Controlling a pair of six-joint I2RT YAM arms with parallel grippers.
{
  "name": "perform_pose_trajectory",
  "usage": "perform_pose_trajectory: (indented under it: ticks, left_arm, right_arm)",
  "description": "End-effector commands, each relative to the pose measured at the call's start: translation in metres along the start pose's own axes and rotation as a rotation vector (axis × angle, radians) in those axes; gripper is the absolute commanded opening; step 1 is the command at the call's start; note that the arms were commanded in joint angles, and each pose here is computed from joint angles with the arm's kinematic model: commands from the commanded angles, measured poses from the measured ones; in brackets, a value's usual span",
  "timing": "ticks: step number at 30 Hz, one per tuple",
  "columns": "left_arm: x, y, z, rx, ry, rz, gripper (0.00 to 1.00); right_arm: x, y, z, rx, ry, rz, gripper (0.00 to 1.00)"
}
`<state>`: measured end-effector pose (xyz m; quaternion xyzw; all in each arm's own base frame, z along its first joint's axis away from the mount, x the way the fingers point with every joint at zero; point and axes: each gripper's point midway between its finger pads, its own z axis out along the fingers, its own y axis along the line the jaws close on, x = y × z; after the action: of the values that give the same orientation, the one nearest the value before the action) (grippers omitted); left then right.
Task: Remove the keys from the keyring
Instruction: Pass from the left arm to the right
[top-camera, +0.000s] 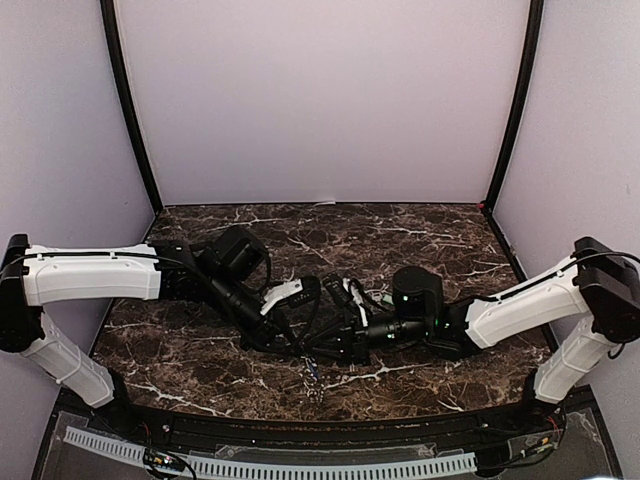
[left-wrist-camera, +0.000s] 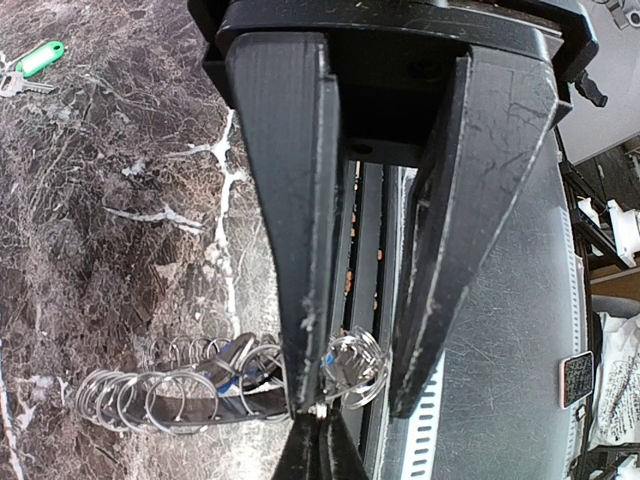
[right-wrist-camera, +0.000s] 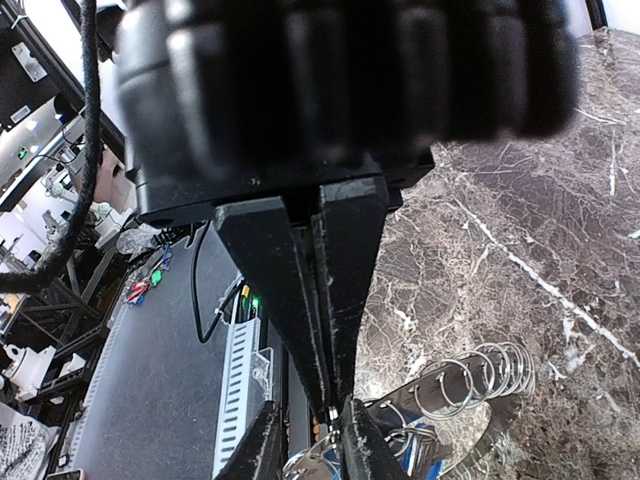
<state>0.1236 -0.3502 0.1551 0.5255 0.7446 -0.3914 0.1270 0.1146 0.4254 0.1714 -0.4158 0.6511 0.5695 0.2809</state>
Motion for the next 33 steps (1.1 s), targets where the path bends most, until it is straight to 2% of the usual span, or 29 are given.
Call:
perform_pose_trajectory:
  ticks: [1, 6, 14, 16, 25, 26, 33]
  left_arm:
    - [0.003, -0.005, -0.003, 0.021, 0.012, 0.01, 0.0]
    - [0.002, -0.003, -0.003, 0.01, 0.009, 0.013, 0.0]
    - [0.002, -0.004, -0.003, 0.016, 0.013, 0.007, 0.0]
    - [0.001, -0.004, -0.003, 0.013, 0.01, 0.009, 0.0]
    - [-0.006, 0.0, -0.001, -0.003, -0.08, -0.015, 0.0]
    - [-0.008, 0.001, -0.001, -0.008, -0.096, -0.019, 0.02]
    - [-0.014, 0.004, -0.004, -0.022, -0.186, -0.053, 0.31]
  right_arm:
    - [-0.009, -0.006, 0.002, 0.013, -0.034, -0.012, 0.21]
    - [-0.006, -0.005, 0.005, -0.005, -0.017, -0.012, 0.2]
    - [0.006, -0.007, 0.007, -0.018, 0.011, -0.016, 0.07]
    - [0.006, -0.006, 0.007, -0.028, 0.011, -0.027, 0.0]
    - [0.006, -0.005, -0.001, -0.013, -0.033, -0.07, 0.0]
    - [0.007, -0.006, -0.002, -0.004, -0.038, -0.071, 0.0]
    - [0.006, -0.013, -0.006, 0.037, -0.078, -0.074, 0.0]
